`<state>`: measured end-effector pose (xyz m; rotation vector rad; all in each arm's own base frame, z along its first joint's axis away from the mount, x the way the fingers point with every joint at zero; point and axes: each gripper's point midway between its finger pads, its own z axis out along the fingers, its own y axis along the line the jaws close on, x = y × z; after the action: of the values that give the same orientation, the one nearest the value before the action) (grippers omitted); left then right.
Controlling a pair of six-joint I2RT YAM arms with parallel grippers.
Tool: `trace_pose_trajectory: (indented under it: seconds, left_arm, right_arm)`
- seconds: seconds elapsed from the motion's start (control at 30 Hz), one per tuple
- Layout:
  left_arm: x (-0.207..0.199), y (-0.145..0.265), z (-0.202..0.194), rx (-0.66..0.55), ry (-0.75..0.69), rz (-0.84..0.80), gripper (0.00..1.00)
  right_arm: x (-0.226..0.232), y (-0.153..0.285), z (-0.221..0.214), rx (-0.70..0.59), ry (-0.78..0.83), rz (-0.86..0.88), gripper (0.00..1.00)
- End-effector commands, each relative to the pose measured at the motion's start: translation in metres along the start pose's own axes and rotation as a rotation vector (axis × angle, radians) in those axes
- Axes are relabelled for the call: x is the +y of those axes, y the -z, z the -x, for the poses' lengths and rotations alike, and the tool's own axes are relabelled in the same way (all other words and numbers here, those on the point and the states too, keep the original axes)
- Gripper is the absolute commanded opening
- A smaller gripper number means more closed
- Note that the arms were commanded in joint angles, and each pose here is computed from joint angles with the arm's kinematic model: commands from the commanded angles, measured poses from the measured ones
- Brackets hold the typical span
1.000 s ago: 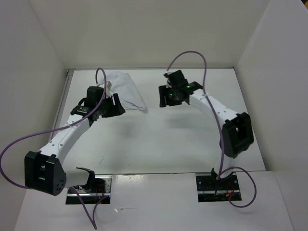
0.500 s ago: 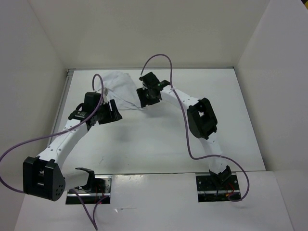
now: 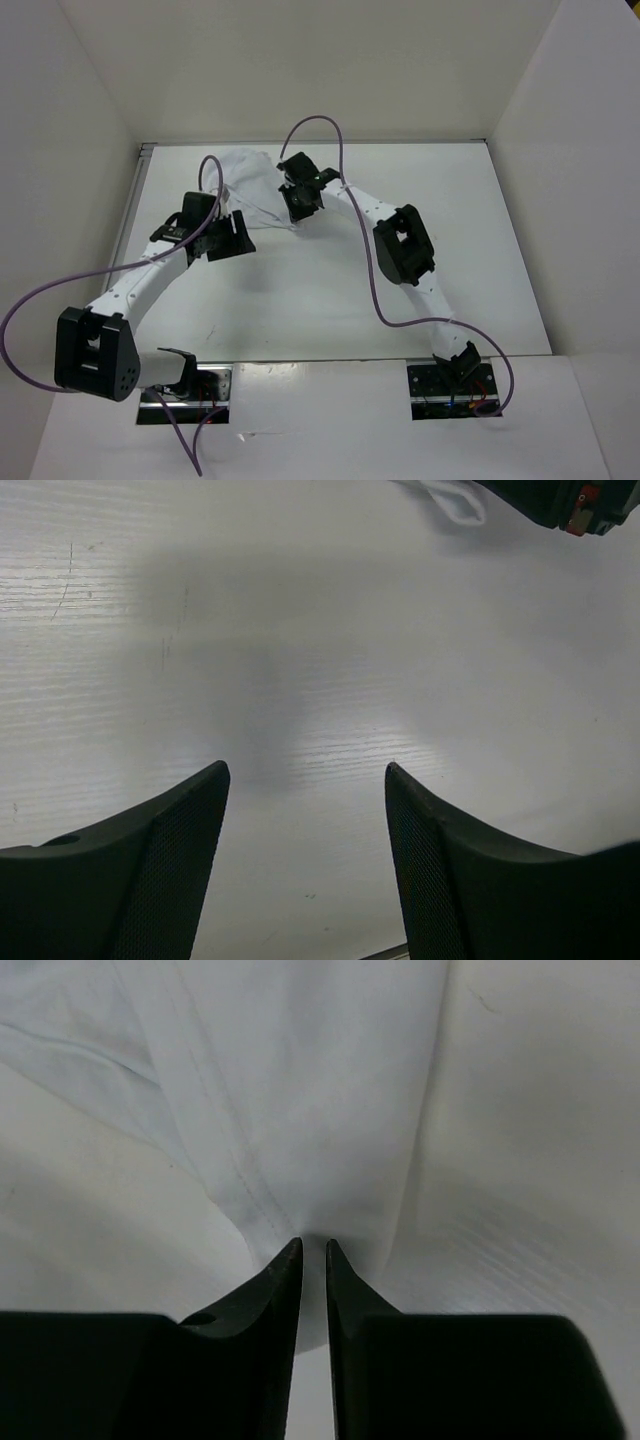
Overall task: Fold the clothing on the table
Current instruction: Move the skirt to the center of the board
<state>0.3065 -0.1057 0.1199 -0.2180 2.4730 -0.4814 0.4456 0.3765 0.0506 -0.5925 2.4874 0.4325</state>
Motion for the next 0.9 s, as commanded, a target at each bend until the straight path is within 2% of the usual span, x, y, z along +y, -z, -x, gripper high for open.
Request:
trace_pose_trajectory:
  seconds: [0.0,0.07,0.1,0.13,0.27,0.33,0.4,0.43,0.6,0.83,0.87]
  left_arm:
    - [-0.006,0.001,0.010,-0.013,-0.016,-0.024,0.71]
    - [-0.007,-0.001,0.010,-0.010,-0.025,-0.032,0.71]
    - [-0.008,-0.001,0.010,-0.006,-0.025,-0.041,0.70]
    - [-0.007,-0.003,0.008,0.002,-0.023,-0.037,0.70]
    - [-0.009,-0.009,0.005,0.029,-0.029,-0.051,0.63]
    - [-0.007,-0.011,0.004,0.037,-0.027,-0.047,0.63]
    - [-0.009,-0.011,0.003,0.041,-0.036,-0.057,0.63]
    - [-0.010,-0.011,0.005,0.033,-0.038,-0.061,0.63]
    - [-0.009,-0.015,0.002,0.053,-0.034,-0.062,0.63]
    - [-0.010,-0.015,0.001,0.057,-0.034,-0.071,0.63]
    - [-0.010,-0.015,0.001,0.057,-0.034,-0.071,0.63]
  right_arm:
    - [-0.002,0.005,0.006,-0.003,0.033,-0.038,0.20]
    - [-0.006,0.011,0.013,-0.023,0.050,-0.066,0.22]
    - [-0.008,0.015,0.016,-0.034,0.061,-0.078,0.19]
    - [-0.014,0.014,0.014,-0.030,0.061,-0.105,0.00]
    - [-0.024,0.023,0.004,-0.008,0.043,-0.137,0.00]
    - [-0.021,0.036,0.014,-0.048,0.042,-0.129,0.00]
    - [-0.019,0.038,0.012,-0.044,0.042,-0.117,0.58]
    - [-0.017,0.038,0.009,-0.030,0.043,-0.103,0.66]
    - [-0.007,0.031,-0.002,0.002,0.022,-0.039,0.71]
    - [-0.001,0.003,-0.027,0.067,0.036,-0.032,0.71]
    - [-0.001,0.000,-0.026,0.066,0.036,-0.032,0.69]
